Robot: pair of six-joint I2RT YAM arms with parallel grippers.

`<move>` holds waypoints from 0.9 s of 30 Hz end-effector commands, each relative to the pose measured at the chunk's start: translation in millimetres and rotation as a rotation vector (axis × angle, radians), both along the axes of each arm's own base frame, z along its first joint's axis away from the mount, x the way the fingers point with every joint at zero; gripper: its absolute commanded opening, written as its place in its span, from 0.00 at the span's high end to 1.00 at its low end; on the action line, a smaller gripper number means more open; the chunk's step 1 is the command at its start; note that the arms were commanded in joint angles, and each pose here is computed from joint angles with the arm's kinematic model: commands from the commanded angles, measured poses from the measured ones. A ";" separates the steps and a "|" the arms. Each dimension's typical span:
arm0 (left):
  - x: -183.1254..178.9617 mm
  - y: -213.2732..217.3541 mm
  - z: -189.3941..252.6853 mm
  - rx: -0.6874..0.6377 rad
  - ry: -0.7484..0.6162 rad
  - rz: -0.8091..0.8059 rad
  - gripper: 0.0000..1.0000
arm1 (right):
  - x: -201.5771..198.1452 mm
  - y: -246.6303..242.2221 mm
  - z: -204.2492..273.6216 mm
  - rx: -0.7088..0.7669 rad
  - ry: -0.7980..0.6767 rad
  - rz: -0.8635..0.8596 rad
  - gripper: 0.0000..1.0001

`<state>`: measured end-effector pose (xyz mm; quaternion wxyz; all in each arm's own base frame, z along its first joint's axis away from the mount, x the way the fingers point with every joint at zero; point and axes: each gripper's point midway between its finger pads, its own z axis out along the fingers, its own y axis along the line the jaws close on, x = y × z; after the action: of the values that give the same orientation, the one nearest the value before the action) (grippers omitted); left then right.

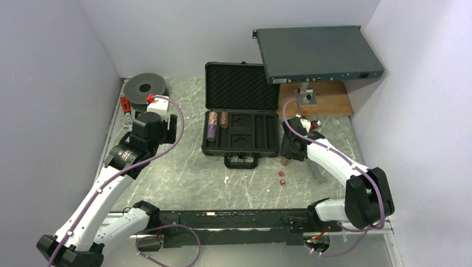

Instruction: Pack up texas hold em set

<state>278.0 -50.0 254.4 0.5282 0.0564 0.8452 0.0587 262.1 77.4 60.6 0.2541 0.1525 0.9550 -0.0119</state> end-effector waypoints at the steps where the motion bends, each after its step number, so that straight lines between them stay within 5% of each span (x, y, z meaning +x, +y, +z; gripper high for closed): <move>1: 2.7 2.8 7.8 -0.002 -0.033 0.012 0.20 | 5.1 1.1 -0.6 0.011 -0.019 0.010 0.51; 15: 1.3 0.2 12.4 -0.012 -0.050 -0.010 0.20 | 10.8 10.5 32.3 0.050 -0.086 0.079 0.99; 27: -1.3 -7.4 16.9 -0.037 -0.067 -0.058 0.21 | 12.3 26.7 89.6 0.004 -0.199 0.160 1.00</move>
<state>275.3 -52.5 260.2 0.5378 0.0604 0.8396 0.0465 260.3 93.1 105.0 0.2849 0.0960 0.9536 0.0149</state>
